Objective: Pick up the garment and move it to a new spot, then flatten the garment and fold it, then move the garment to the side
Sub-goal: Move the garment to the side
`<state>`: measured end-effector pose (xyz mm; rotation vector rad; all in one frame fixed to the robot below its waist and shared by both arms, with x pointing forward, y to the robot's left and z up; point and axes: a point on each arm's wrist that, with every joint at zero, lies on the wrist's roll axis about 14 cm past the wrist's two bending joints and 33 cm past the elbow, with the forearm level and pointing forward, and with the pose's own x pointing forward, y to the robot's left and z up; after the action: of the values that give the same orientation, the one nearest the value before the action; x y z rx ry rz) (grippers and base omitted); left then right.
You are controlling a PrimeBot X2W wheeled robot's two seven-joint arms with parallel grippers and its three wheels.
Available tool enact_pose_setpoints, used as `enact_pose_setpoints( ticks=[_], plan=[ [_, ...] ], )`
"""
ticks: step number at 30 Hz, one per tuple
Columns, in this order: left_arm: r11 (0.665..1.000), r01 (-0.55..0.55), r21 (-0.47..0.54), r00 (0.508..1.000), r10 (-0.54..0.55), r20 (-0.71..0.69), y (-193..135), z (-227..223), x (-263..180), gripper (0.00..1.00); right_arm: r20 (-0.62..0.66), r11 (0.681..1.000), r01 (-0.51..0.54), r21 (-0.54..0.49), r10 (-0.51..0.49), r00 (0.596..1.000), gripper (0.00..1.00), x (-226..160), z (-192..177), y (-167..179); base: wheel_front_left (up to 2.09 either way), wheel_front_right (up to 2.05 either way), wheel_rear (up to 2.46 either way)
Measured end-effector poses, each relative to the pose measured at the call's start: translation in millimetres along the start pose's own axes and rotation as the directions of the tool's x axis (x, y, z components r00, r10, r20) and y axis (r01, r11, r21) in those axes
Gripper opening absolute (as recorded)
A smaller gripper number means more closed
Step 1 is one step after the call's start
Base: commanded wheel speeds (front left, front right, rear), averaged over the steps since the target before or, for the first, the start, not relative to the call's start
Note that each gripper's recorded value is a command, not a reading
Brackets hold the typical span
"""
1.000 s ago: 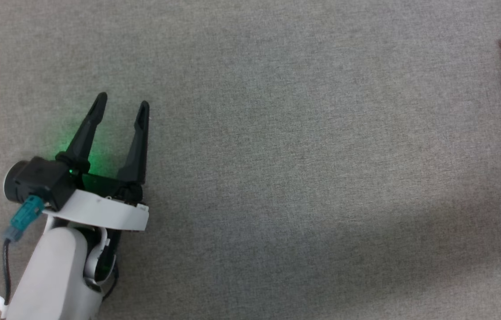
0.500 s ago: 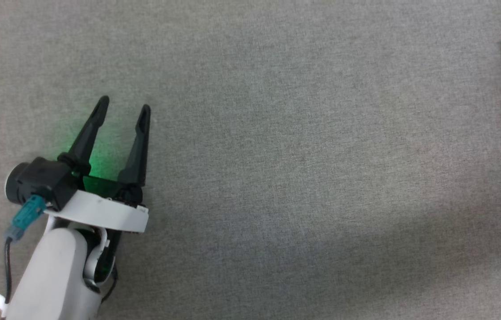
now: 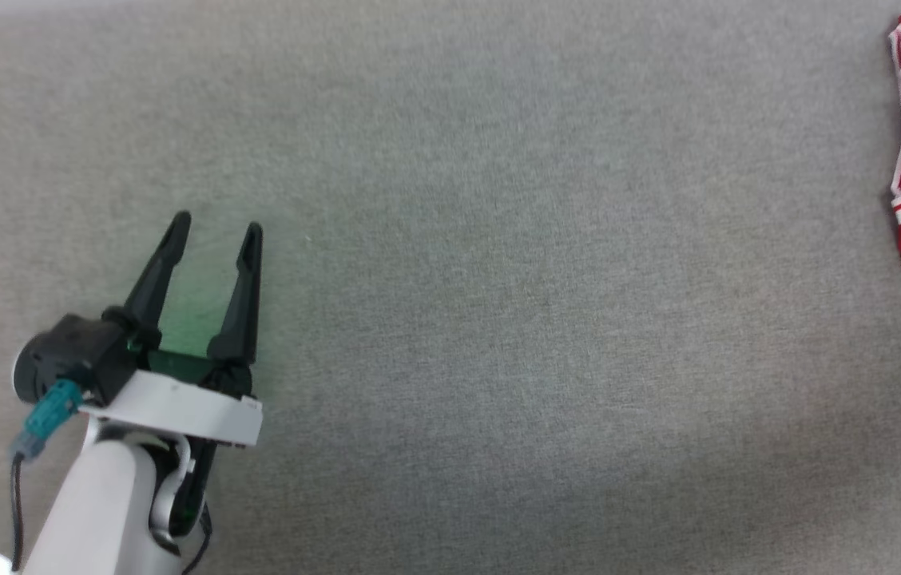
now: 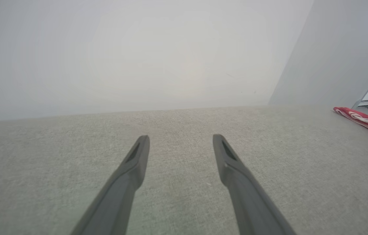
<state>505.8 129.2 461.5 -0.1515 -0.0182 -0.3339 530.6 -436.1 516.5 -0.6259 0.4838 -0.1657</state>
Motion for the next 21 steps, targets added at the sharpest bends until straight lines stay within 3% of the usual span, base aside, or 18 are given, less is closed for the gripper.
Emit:
enact_pose_setpoints(
  ticks=[8,21],
  plan=[
    [0.998,-0.054,0.013,0.998,0.053,0.032,6,25,-30,1.0,0.193,0.992,-0.043,0.117,0.02,0.981,1.0,-22,36,22,0.0,0.0,0.0],
    [0.986,-0.164,0.033,0.981,0.16,0.105,24,68,-94,1.0,0.436,0.947,-0.192,0.258,0.063,0.898,1.0,-81,76,71,0.0,0.0,0.0]
  ],
)
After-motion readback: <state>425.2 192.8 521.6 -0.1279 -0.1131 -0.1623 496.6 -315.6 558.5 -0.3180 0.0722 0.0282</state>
